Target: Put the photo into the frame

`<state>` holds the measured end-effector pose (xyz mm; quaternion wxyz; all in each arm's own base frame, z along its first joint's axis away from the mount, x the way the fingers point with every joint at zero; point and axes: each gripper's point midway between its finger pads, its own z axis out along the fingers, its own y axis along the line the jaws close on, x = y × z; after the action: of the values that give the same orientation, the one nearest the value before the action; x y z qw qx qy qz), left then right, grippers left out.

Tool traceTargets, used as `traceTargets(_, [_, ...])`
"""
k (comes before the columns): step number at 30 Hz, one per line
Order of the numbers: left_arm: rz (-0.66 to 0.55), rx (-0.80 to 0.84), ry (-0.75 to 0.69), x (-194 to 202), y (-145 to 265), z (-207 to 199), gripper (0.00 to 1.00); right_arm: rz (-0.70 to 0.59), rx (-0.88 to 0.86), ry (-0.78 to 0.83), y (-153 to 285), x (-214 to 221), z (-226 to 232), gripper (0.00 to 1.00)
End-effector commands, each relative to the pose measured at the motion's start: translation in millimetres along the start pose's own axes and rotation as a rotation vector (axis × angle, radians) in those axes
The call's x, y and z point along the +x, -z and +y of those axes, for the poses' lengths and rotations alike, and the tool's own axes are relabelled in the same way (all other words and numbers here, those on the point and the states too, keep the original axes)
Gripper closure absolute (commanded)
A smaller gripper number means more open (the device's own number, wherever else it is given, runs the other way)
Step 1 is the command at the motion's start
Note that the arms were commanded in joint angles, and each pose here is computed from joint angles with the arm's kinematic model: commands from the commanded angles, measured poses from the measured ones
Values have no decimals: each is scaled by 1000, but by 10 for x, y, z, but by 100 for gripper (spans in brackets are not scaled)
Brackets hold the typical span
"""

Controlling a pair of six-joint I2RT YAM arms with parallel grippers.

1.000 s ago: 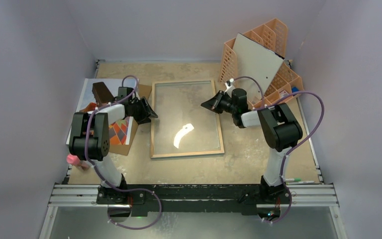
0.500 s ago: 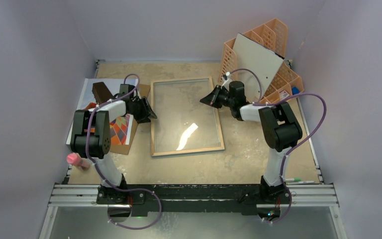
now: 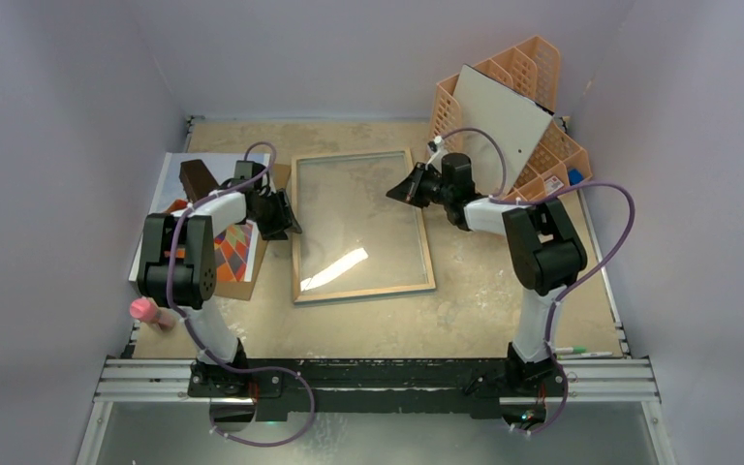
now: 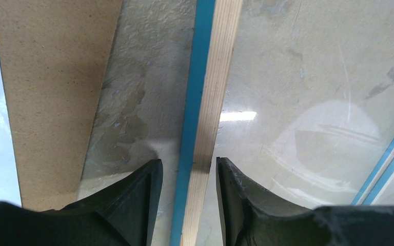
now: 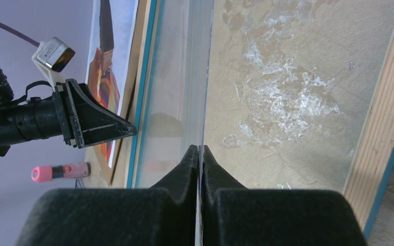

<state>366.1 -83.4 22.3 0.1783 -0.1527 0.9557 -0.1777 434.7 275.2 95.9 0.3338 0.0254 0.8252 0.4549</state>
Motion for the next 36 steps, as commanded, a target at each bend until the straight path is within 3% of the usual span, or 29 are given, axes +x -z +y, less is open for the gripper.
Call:
traceTargets(1, [110, -96, -8, 370, -83, 292, 54, 24, -35, -34, -49, 82, 56, 100])
traceTargets(8, [111, -47, 10, 414, -106, 213, 55, 63, -96, -185, 4, 248, 150, 100])
traceTargets(14, [93, -44, 11, 379, -82, 199, 56, 64, -74, -174, -3, 293, 101, 100])
traceTargets(26, [90, -76, 15, 390, -106, 249, 79, 77, -23, -178, -30, 425, -29, 100])
traceTargets(36, [112, -167, -8, 439, -131, 367, 86, 95, 0, -187, -80, 475, -48, 96])
